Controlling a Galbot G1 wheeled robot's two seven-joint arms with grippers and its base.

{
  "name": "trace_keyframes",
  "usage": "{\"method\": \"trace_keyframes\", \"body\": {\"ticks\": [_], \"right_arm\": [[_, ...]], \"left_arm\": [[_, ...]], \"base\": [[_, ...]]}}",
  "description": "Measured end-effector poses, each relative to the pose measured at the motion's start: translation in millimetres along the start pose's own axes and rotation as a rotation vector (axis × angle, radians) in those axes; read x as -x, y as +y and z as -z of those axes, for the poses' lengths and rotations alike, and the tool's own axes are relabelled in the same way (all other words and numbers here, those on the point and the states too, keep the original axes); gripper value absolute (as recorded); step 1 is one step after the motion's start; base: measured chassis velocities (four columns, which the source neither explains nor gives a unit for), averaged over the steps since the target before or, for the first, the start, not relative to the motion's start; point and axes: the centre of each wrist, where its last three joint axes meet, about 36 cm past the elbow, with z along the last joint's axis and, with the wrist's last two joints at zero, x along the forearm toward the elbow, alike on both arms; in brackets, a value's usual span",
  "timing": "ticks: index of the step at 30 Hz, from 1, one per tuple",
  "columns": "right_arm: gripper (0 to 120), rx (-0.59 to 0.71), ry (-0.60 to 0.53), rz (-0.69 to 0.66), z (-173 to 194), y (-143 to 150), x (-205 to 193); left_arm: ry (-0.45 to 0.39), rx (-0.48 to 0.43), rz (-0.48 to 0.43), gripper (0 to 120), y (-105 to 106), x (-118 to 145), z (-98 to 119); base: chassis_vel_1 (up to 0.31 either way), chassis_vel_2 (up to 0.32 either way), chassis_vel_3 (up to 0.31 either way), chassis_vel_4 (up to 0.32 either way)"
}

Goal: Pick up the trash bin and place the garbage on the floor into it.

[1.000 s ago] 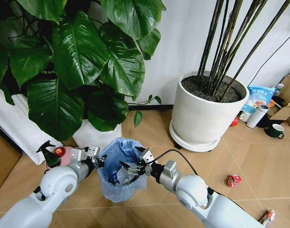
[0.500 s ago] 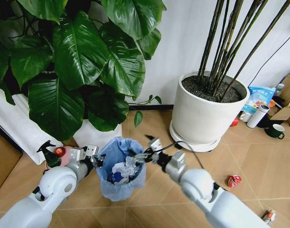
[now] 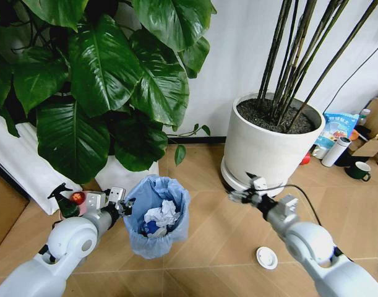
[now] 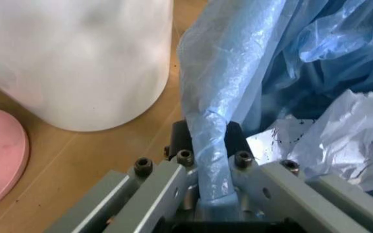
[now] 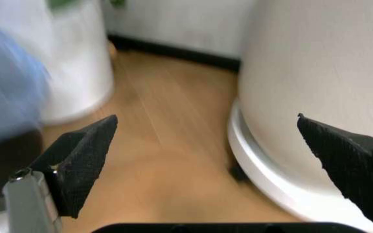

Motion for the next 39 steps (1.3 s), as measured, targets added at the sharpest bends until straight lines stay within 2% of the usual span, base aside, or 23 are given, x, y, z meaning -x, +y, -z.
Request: {"method": "trace_keyframes", "body": {"ticks": [8,19,29,39], "right_arm": [[100,0.002,0.111,-0.031,-64.6,-39.7,-28.5],[100,0.133,0.329,-0.171,-158.9,-74.7,-62.3],[100,0.188,0.395,-0.196,-204.5,-62.8,-55.0],[100,0.230,0.429,-0.213,-229.2,-51.5,-40.3]], "left_arm": [[-0.004,0.004,-0.007,0,1.2,-0.9,-1.2],[-0.011,0.010,-0.027,0,2.3,0.0,-0.8],[-0.002,0.015,-0.035,0,1.6,0.5,-3.2],[0.000,0.022,-0.034,0,2.4,-0.3,-3.0]], "base": [[0.000,0.000,0.000,0.000],[0.000,0.000,0.000,0.000],[0.000,0.000,0.000,0.000],[0.000,0.000,0.000,0.000]]}}
